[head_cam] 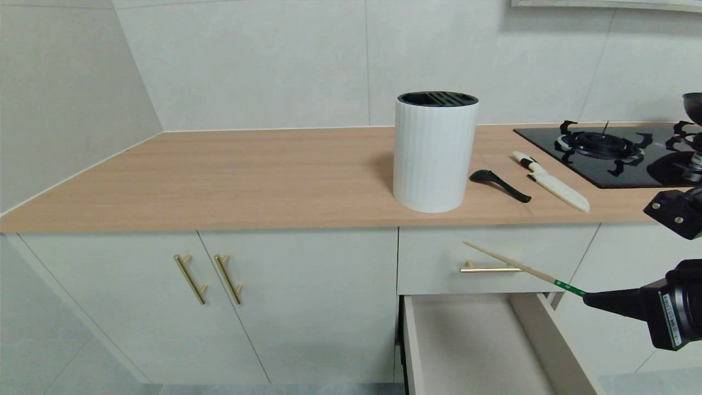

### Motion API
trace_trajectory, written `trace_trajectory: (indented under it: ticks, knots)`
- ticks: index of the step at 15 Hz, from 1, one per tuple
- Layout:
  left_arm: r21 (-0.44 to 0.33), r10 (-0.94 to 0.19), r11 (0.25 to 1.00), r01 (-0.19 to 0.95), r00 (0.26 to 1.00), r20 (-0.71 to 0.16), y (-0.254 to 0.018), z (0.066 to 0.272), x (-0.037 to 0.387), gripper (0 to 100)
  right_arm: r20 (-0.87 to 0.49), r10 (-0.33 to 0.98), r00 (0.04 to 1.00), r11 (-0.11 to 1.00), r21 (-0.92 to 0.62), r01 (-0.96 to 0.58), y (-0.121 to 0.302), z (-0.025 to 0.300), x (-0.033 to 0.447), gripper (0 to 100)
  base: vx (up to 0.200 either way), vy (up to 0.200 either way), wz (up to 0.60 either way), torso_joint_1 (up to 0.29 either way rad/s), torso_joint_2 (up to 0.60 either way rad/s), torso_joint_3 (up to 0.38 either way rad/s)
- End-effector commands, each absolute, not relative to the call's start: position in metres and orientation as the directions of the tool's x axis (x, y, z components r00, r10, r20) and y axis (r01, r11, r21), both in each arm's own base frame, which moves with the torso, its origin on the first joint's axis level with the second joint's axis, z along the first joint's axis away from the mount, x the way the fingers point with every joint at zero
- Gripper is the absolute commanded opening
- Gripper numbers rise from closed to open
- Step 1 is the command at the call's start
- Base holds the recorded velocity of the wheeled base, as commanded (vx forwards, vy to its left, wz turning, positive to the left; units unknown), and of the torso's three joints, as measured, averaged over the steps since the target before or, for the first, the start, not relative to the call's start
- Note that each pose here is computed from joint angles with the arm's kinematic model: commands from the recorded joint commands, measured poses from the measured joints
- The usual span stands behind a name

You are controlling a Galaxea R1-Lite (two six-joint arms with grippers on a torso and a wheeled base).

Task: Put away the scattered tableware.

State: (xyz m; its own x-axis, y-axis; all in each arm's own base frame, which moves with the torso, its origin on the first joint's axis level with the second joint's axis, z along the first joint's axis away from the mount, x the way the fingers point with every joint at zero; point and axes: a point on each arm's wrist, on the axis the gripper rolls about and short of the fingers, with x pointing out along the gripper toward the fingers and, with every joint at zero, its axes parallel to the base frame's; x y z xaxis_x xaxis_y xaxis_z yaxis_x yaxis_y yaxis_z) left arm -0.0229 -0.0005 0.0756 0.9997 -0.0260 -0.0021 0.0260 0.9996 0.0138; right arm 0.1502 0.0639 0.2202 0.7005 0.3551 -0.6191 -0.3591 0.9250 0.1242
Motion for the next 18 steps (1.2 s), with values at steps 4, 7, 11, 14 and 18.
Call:
trace_trajectory:
  ticks: [4,7,11,14,18]
  knots:
    - [0.014,-0.026,1.000,0.026,1.000,-0.002,-0.001,0.076,-0.023,100,-0.627,0.353,0.694,0.925,0.123,-0.360,0.065,0.218,0.152,0,0.000,0.000,0.00,-0.168,0.45,0.283]
    - [0.014,-0.026,1.000,0.026,1.000,-0.002,-0.001,0.076,-0.023,100,-0.646,0.347,0.680,0.926,0.122,-0.357,0.066,0.214,0.156,0,0.000,0.000,0.00,-0.157,0.46,0.302]
    - [0.014,-0.026,1.000,0.026,1.000,-0.002,-0.001,0.076,-0.023,100,-0.666,0.341,0.664,0.927,0.122,-0.354,0.068,0.209,0.161,0,0.000,0.000,0.00,-0.127,0.45,0.321]
    - [0.014,-0.026,1.000,0.026,1.000,-0.002,-0.001,0.076,-0.023,100,-0.681,0.334,0.652,0.929,0.121,-0.350,0.070,0.205,0.164,0,0.000,0.000,0.00,-0.040,0.23,0.163]
    - [0.014,-0.026,1.000,0.026,1.000,-0.002,-0.001,0.076,-0.023,100,-0.688,0.333,0.645,0.929,0.121,-0.351,0.070,0.203,0.165,0,0.000,0.000,0.00,-0.007,0.02,0.010]
